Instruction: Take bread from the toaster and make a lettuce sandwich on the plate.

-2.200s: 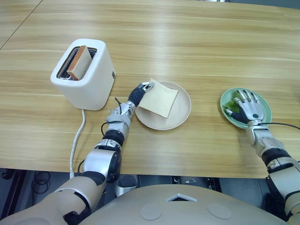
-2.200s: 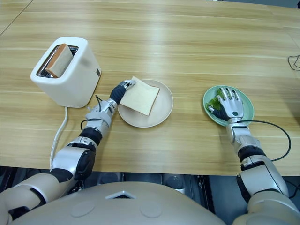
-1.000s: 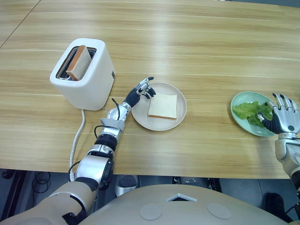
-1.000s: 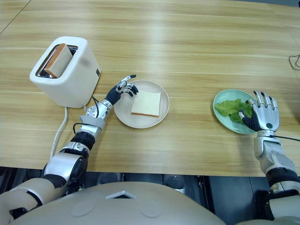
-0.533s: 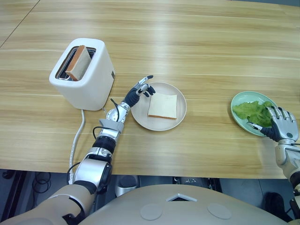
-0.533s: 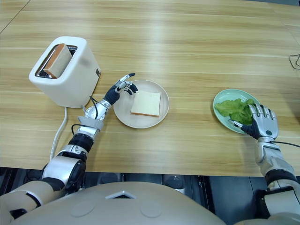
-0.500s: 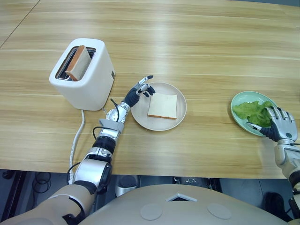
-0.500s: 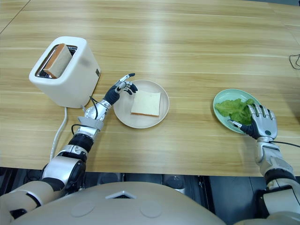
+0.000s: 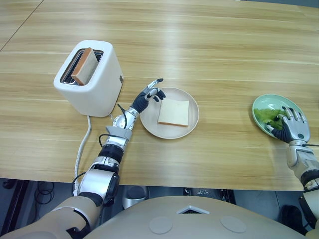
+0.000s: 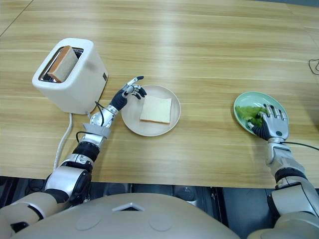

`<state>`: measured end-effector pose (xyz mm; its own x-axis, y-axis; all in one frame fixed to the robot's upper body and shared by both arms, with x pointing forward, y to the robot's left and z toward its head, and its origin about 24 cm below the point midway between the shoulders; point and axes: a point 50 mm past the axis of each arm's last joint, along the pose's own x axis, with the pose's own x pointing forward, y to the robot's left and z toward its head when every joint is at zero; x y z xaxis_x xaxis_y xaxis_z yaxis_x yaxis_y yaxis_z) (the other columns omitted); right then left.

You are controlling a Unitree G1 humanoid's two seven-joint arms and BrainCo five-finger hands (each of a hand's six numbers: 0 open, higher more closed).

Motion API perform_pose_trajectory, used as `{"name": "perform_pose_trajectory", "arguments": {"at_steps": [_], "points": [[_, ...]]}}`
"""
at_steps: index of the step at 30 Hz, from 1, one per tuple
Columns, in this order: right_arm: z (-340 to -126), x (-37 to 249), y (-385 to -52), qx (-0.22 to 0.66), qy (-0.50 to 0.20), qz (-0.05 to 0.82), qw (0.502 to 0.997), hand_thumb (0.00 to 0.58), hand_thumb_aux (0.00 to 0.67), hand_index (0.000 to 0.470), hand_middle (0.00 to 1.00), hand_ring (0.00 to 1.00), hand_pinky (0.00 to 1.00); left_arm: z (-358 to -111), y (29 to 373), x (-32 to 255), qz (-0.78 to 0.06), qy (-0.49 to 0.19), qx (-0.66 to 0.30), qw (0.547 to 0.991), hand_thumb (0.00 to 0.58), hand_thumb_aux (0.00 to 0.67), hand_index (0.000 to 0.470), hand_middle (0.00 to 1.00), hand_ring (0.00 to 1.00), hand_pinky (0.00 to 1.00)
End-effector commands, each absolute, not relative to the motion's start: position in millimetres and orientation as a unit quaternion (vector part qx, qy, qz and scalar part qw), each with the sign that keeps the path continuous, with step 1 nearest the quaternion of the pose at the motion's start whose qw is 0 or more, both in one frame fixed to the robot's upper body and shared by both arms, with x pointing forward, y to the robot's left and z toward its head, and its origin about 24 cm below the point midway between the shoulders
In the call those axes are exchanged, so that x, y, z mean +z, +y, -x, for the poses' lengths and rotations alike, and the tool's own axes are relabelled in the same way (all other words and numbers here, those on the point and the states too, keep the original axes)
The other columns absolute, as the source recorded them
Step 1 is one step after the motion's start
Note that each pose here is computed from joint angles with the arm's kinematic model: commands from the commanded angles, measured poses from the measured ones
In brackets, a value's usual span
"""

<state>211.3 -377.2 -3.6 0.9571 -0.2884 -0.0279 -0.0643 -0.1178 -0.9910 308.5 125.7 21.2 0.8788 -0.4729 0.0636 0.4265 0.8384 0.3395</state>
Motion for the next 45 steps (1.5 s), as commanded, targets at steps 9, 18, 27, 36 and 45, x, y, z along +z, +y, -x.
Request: {"name": "perform_pose_trajectory", "arguments": {"at_steps": [9, 18, 27, 36, 45], "points": [[-208.4, -3.6, -374.4, -0.095, 0.095, 0.742, 0.657, 0.580, 0.670, 0.460, 0.00, 0.00, 0.00, -306.0, 126.1, 17.8, -0.150, -0.066, -0.234, 0.958, 0.000, 0.000, 0.000, 0.45, 0.45, 0.45], [-218.5, 19.9, -362.5, -0.137, -0.002, 0.726, 0.674, 0.580, 0.670, 0.460, 0.00, 0.00, 0.00, -303.2, 132.2, 32.8, -0.138, -0.114, -0.227, 0.957, 0.000, 0.000, 0.000, 0.45, 0.45, 0.45], [-231.6, 50.6, -324.9, -0.137, -0.101, 0.690, 0.703, 0.580, 0.670, 0.460, 0.00, 0.00, 0.00, -283.8, 161.7, 96.4, -0.107, -0.291, -0.189, 0.932, 0.000, 0.000, 0.000, 0.15, 0.15, 0.15], [-249.1, 70.0, -272.8, -0.096, -0.180, 0.670, 0.714, 0.580, 0.670, 0.460, 0.00, 0.00, 0.00, -248.1, 192.2, 154.1, -0.140, -0.401, -0.148, 0.893, 0.000, 0.000, 0.000, 0.00, 0.00, 0.00], [-278.9, 77.8, -202.1, -0.032, -0.260, 0.639, 0.723, 0.580, 0.670, 0.460, 0.00, 0.00, 0.00, -246.7, 270.6, 178.3, -0.247, -0.386, 0.034, 0.888, 0.000, 0.000, 0.000, 0.00, 0.00, 0.00]]}}
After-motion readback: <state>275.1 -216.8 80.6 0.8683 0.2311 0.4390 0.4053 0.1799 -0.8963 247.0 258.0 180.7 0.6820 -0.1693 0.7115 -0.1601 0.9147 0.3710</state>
